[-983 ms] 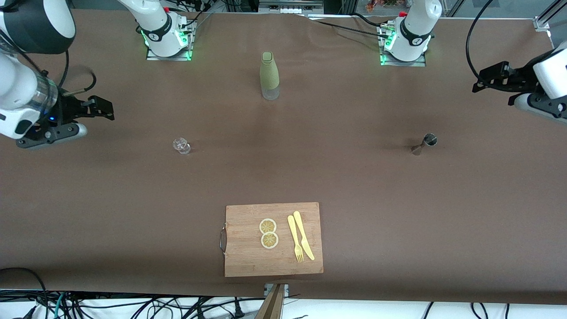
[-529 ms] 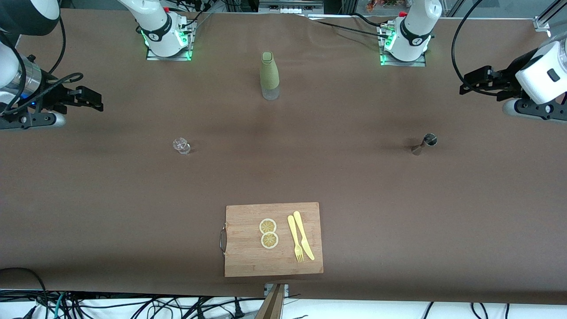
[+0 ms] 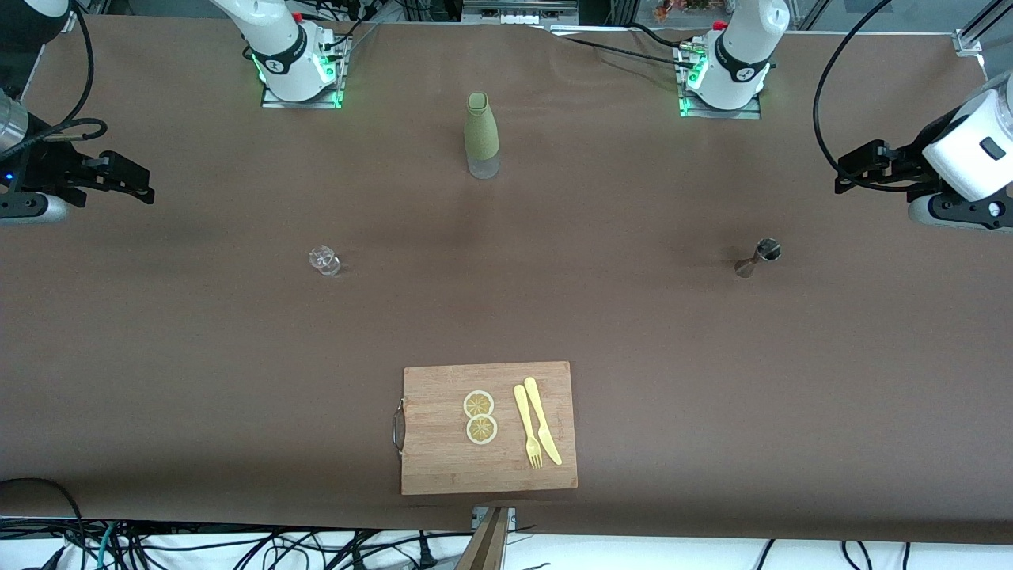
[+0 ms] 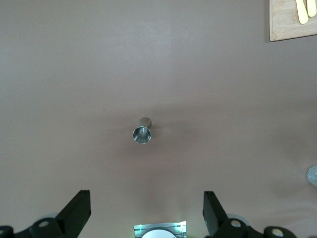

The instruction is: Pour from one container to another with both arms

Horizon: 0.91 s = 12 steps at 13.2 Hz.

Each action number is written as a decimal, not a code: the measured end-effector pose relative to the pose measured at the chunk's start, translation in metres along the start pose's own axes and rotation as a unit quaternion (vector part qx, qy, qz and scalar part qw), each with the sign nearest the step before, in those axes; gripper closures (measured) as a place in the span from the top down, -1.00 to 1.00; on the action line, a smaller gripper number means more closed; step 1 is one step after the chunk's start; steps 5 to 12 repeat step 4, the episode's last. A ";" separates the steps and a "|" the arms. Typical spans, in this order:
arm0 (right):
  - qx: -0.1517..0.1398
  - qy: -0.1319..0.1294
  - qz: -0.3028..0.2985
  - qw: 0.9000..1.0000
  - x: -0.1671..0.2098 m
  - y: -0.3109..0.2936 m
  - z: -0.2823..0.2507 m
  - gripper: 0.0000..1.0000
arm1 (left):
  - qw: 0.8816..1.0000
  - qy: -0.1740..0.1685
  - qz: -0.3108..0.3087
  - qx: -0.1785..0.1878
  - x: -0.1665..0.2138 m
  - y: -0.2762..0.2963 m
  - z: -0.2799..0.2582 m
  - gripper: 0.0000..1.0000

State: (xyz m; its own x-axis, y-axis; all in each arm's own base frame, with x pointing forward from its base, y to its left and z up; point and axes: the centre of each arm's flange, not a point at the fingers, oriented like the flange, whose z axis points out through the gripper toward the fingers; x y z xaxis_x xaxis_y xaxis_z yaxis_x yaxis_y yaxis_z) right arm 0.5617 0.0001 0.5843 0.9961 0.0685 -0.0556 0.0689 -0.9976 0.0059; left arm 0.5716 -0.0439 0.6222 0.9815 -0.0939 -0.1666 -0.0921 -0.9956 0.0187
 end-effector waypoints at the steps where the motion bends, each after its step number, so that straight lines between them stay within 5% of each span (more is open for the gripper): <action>1: 0.000 0.000 0.000 1.000 0.002 0.000 0.000 1.00 | 1.000 0.000 0.000 0.000 0.000 0.001 0.000 1.00; 12: -0.001 -0.001 -0.002 1.000 0.006 -0.002 0.002 1.00 | 1.000 0.000 0.000 0.000 0.000 0.000 0.000 1.00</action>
